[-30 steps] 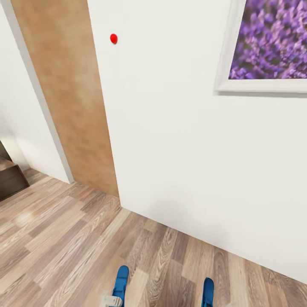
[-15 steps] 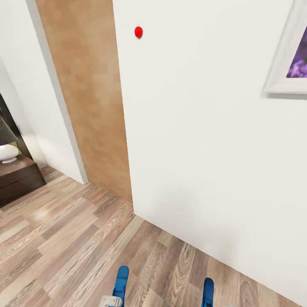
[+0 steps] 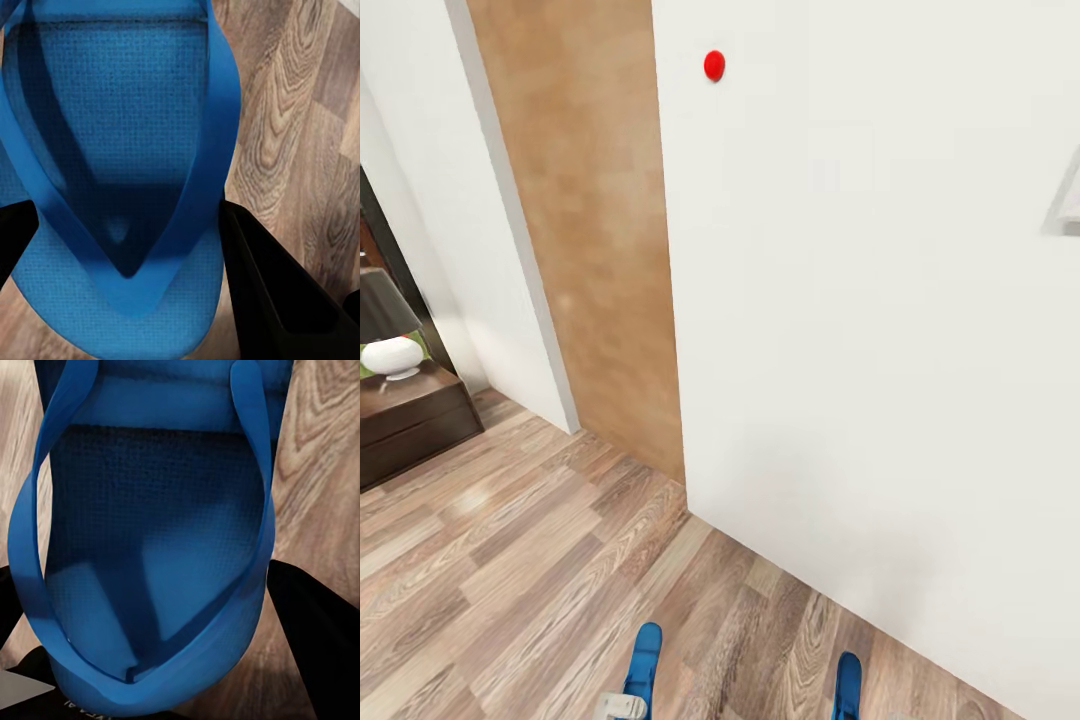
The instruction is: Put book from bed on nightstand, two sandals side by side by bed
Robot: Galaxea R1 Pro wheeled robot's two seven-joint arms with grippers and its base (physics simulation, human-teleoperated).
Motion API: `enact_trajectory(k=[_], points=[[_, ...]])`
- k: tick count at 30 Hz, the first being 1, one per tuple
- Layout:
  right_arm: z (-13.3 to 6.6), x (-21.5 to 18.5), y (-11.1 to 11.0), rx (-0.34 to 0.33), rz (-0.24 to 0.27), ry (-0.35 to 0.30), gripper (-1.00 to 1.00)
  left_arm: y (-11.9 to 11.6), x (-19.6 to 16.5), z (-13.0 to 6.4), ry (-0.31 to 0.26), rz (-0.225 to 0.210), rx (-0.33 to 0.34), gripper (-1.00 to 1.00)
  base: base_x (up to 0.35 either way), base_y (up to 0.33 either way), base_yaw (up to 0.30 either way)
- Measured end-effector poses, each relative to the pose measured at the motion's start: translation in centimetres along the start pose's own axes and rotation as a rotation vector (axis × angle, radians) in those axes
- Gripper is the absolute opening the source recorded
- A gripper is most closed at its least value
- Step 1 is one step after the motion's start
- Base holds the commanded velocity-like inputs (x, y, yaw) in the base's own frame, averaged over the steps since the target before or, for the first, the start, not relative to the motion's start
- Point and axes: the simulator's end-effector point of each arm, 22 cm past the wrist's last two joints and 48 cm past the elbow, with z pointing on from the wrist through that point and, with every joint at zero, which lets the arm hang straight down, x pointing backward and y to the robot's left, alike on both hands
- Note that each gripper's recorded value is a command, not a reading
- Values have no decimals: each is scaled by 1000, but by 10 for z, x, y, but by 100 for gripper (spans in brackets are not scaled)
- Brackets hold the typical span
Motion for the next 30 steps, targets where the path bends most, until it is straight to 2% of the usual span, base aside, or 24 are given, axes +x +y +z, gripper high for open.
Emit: enact_trajectory(k=[10,21,30], points=[[0,0,1,-2,0,0,-100,0,0,0,-1,1,0,-100,303,0,26],[0,0,1,-2,0,-1,-100,0,0,0,-1,1,0,-100,307,0,278],[0,0,1,-1,0,1,-100,0,0,0,-1,0,0,-100,132,0,292]])
